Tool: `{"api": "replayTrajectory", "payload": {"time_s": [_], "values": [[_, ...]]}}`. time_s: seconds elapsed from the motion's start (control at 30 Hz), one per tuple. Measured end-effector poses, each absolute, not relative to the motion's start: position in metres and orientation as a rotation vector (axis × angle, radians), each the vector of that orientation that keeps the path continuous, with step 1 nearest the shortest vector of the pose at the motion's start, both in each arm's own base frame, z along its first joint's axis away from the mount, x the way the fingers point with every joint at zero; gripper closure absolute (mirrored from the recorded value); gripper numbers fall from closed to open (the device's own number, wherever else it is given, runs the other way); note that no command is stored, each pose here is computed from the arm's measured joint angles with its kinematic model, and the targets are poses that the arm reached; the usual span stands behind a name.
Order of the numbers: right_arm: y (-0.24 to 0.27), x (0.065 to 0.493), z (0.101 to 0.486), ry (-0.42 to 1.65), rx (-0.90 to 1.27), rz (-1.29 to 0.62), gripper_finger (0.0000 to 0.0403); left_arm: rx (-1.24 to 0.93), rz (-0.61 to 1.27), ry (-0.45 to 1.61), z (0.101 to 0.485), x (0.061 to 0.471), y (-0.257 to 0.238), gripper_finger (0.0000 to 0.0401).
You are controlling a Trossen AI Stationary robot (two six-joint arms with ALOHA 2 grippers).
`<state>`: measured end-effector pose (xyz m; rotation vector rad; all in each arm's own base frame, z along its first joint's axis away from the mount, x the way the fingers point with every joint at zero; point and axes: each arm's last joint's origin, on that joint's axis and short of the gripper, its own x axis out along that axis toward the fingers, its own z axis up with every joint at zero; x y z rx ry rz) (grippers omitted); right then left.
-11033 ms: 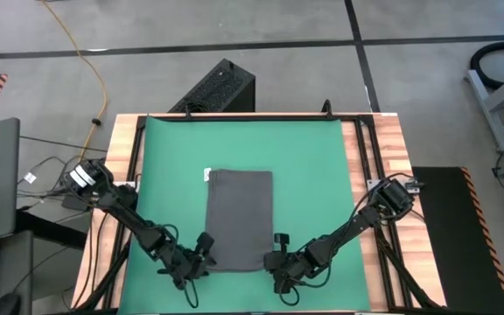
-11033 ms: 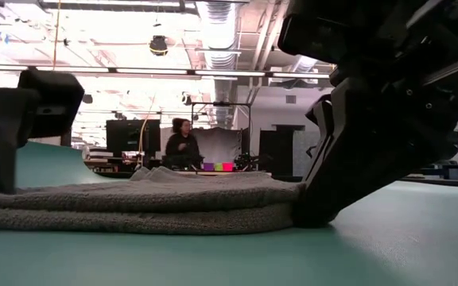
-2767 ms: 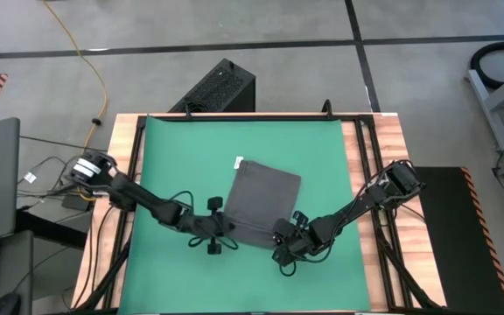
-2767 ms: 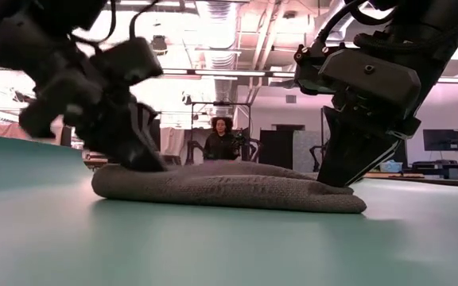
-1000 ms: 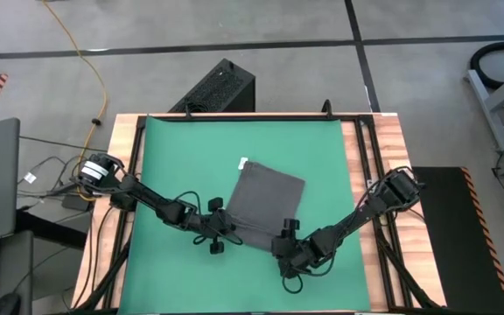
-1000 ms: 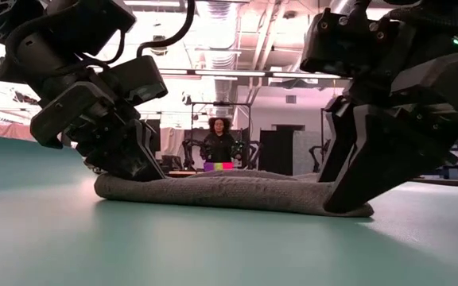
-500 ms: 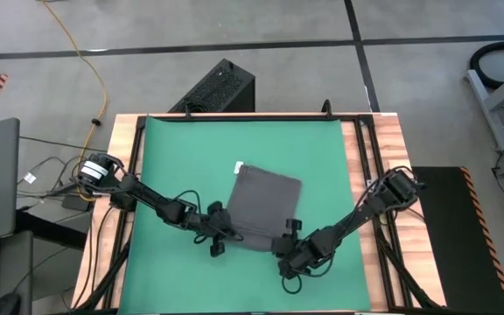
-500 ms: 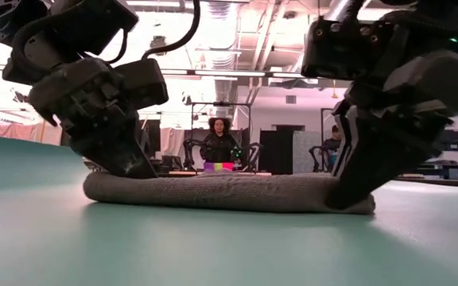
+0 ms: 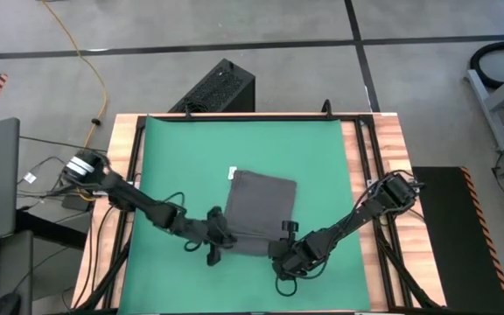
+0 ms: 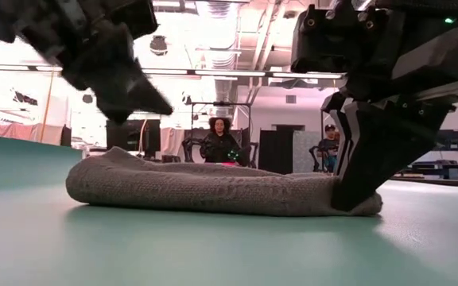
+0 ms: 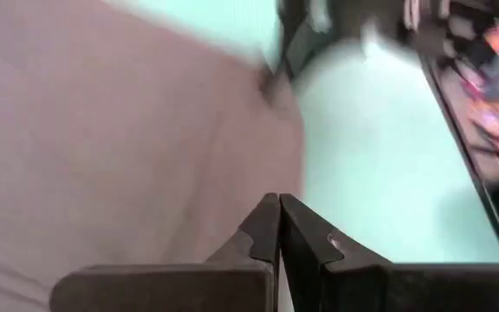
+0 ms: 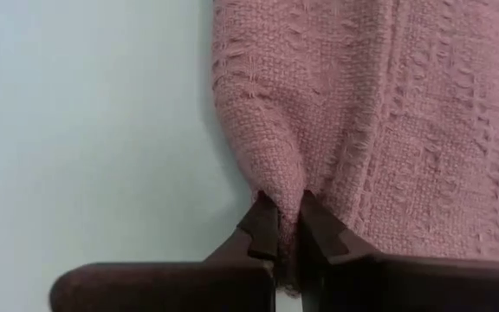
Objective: Roll towel into tight, uniform cylinder
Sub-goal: Roll the gray towel
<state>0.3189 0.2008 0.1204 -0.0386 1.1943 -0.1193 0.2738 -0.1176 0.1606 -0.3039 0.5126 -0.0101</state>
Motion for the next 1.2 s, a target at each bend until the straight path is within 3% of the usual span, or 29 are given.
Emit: {"api": "replayTrajectory", "payload": {"time_s": [0.2, 0.33, 0.43, 0.6, 1.0, 1.2], "values": [[0.202, 0.319, 0.120, 1.198, -0.036, -0.104, 0.0375, -0.073, 0.020, 0.460, 0.174, 0.270, -0.110, 0.0401], [0.202, 0.319, 0.120, 1.201, -0.034, -0.101, 0.0375, -0.048, -0.059, 0.514, 0.159, 0.277, -0.107, 0.0401], [0.202, 0.319, 0.120, 1.202, -0.033, -0.101, 0.0375, -0.046, -0.123, 0.441, 0.164, 0.282, -0.113, 0.0401], [0.202, 0.319, 0.120, 1.202, -0.034, -0.099, 0.0375, 0.034, -0.108, 0.542, 0.137, 0.286, -0.107, 0.0401], [0.204, 0.319, 0.124, 1.210, 0.005, -0.055, 0.0375, 0.045, -0.135, 0.666, 0.100, 0.292, -0.100, 0.0401], [0.208, 0.317, 0.137, 1.221, 0.056, 0.053, 0.0375, -0.104, -0.130, 0.718, 0.093, 0.287, -0.090, 0.0401]]}}
